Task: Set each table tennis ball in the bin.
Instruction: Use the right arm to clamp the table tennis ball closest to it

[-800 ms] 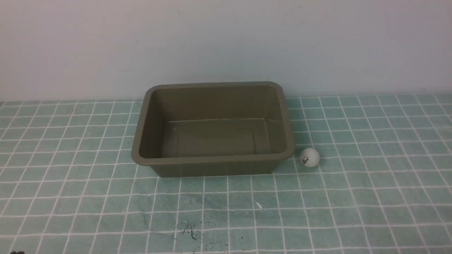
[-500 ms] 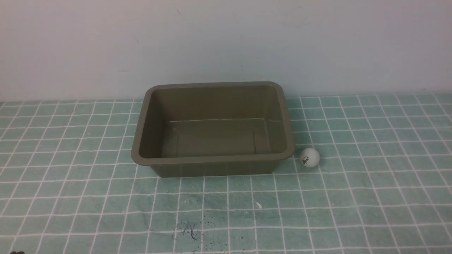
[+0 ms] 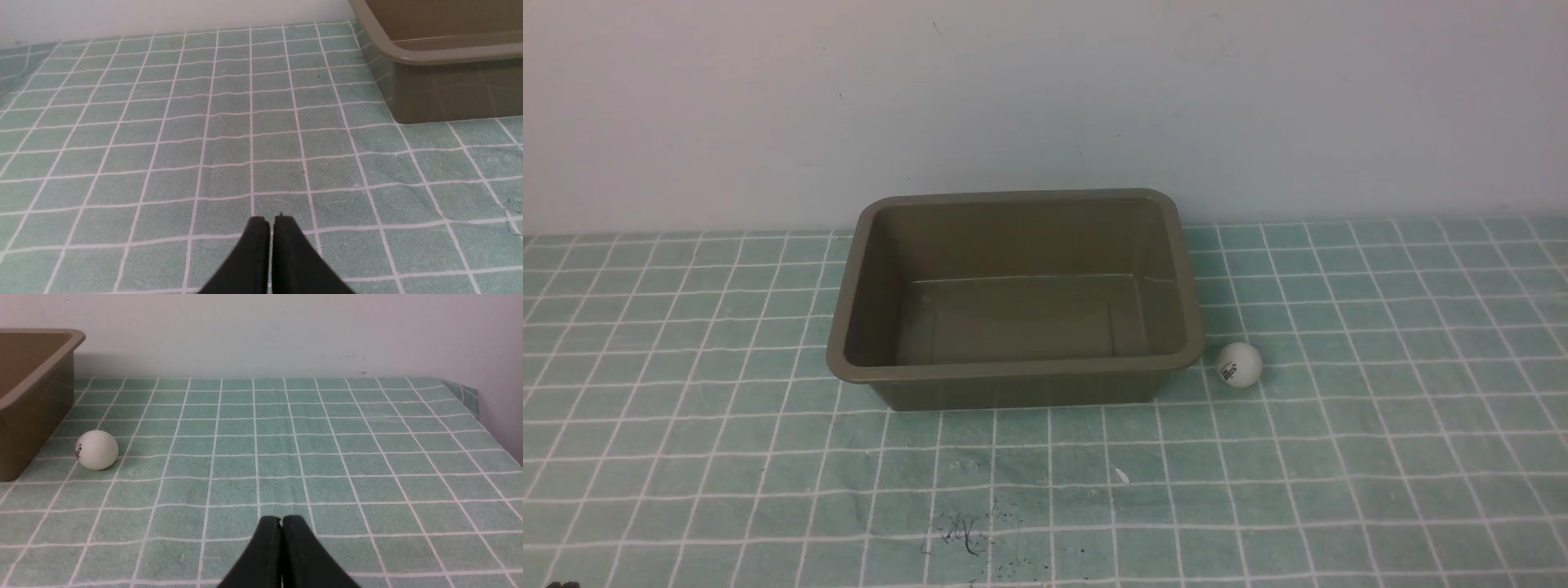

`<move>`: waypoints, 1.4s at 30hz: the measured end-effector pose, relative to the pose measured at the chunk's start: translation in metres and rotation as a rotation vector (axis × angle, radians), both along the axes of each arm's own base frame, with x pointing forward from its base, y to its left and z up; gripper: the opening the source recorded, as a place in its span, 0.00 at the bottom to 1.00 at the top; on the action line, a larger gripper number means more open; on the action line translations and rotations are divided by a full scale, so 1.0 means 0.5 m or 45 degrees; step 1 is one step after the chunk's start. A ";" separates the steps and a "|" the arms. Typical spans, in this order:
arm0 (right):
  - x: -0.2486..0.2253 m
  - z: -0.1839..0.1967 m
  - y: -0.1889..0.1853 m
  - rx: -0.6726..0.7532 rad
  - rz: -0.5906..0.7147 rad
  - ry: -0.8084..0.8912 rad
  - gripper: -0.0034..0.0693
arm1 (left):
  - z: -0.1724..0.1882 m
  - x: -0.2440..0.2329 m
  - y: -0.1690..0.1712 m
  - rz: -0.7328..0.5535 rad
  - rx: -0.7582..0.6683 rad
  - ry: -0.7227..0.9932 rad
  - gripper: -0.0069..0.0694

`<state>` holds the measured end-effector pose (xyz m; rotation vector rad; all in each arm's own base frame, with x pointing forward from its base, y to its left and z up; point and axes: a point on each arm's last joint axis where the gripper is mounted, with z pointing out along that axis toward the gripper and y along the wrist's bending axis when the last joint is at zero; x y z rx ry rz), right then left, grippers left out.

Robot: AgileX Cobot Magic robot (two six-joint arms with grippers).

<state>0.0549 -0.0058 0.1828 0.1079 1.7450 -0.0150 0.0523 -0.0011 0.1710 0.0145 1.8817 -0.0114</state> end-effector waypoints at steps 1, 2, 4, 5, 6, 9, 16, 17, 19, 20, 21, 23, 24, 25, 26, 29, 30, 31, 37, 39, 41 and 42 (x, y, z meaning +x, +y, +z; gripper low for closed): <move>0.001 0.003 0.002 0.037 0.007 -0.037 0.03 | 0.000 0.000 0.000 0.000 0.000 0.000 0.08; 0.003 0.011 0.005 0.112 0.017 -0.100 0.03 | 0.000 0.000 0.000 0.000 0.000 0.000 0.08; 0.004 0.030 0.008 0.269 0.035 -0.238 0.03 | 0.000 0.000 0.000 0.000 0.000 0.000 0.08; 0.003 0.045 0.009 0.374 0.048 -0.347 0.03 | 0.000 0.000 0.000 0.000 0.000 0.000 0.08; 0.001 0.058 0.009 0.455 0.058 -0.442 0.03 | 0.000 0.000 0.000 0.000 0.000 0.000 0.08; -0.003 0.079 0.007 0.544 0.071 -0.592 0.03 | 0.000 0.000 0.000 0.000 0.000 0.000 0.08; -0.014 0.127 0.004 0.704 0.112 -0.789 0.03 | 0.000 0.000 0.000 0.000 0.000 0.000 0.08; -0.013 0.145 0.005 0.710 0.122 -0.762 0.03 | 0.000 0.000 0.000 0.000 0.000 0.000 0.08; 0.003 0.226 0.013 0.633 0.135 -0.564 0.03 | 0.000 0.000 0.000 0.000 0.000 -0.001 0.08; 0.005 0.232 0.014 0.625 0.134 -0.543 0.03 | 0.000 0.000 0.000 0.000 0.000 -0.001 0.08; 0.020 0.263 0.016 0.578 0.127 -0.419 0.03 | 0.000 0.000 0.000 0.000 0.000 -0.001 0.08; 0.061 0.306 0.022 0.484 0.107 -0.144 0.03 | 0.000 0.000 0.000 0.000 0.000 -0.001 0.08; 0.089 0.322 0.027 0.424 0.101 0.030 0.03 | 0.000 0.000 0.000 0.000 0.000 -0.001 0.08; 0.125 0.335 0.036 0.343 0.107 0.238 0.03 | 0.000 0.000 0.000 0.000 0.000 -0.001 0.08; 0.173 0.336 0.051 0.259 0.126 0.455 0.03 | 0.000 0.000 0.000 0.000 0.000 -0.001 0.08; 0.251 0.342 0.084 0.112 0.183 0.738 0.03 | 0.000 0.000 0.000 0.000 0.000 -0.001 0.08; 0.263 0.334 0.089 0.093 0.192 0.783 0.03 | 0.000 0.000 0.000 0.000 0.000 -0.001 0.08; 0.321 0.333 0.118 0.040 0.244 0.877 0.03 | 0.000 0.000 0.000 0.000 0.000 -0.001 0.08; 0.450 0.300 0.188 0.021 0.386 1.028 0.03 | 0.000 0.000 0.000 0.000 0.000 -0.001 0.08; 0.498 0.273 0.210 0.038 0.423 1.091 0.03 | 0.000 0.000 0.000 0.000 0.000 -0.001 0.08; 0.534 0.245 0.225 0.046 0.437 1.145 0.03 | 0.000 0.000 0.000 0.000 0.000 -0.001 0.08; 0.551 0.229 0.232 0.051 0.441 1.173 0.03 | 0.000 0.000 0.000 0.000 0.000 -0.001 0.08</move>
